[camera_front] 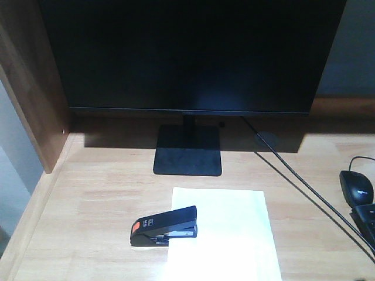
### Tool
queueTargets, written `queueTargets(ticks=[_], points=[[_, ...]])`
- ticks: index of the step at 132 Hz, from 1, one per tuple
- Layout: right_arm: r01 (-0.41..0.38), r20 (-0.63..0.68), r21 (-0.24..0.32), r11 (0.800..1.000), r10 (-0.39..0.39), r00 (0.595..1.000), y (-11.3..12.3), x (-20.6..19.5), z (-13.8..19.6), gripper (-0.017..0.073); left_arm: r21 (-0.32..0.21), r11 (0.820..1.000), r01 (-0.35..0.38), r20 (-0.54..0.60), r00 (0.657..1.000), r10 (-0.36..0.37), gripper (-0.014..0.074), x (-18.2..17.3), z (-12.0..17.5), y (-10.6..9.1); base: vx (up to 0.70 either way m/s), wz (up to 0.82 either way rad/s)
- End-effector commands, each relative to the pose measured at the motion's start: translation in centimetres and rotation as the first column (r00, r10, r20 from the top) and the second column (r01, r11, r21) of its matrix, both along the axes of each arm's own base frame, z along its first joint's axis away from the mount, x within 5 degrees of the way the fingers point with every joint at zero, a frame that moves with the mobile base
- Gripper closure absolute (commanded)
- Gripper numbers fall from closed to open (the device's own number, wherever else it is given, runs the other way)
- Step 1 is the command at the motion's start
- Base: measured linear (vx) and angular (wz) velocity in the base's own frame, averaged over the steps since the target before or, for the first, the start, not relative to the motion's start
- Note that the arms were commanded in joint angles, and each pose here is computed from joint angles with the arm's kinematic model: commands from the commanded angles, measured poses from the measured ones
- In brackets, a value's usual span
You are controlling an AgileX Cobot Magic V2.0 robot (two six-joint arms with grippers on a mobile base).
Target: Grab stapler and paper to desk for stapling
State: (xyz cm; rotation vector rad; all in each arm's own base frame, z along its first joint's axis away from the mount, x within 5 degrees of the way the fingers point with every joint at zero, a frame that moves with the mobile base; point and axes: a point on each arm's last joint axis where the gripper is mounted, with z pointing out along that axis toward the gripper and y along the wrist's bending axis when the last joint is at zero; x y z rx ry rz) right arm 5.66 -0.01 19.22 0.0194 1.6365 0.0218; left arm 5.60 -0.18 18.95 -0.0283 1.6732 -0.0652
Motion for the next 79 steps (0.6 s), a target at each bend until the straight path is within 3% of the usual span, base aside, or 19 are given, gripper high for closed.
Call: queueTargets(ticks=[1,79], points=[[-0.003,0.074,-0.021,1.0,0.004,0.997,0.03,-0.04,0.52,0.0565,-0.02,1.0,-0.005,0.075,0.997,0.006,0.06,-0.02,0.39,0.03,0.0,0.0],[-0.003,0.074,-0.021,1.0,0.004,0.997,0.03,-0.04,0.52,0.0565,-0.02,1.0,-0.005,0.075,0.997,0.006,0.06,-0.02,0.39,0.03,0.0,0.0]])
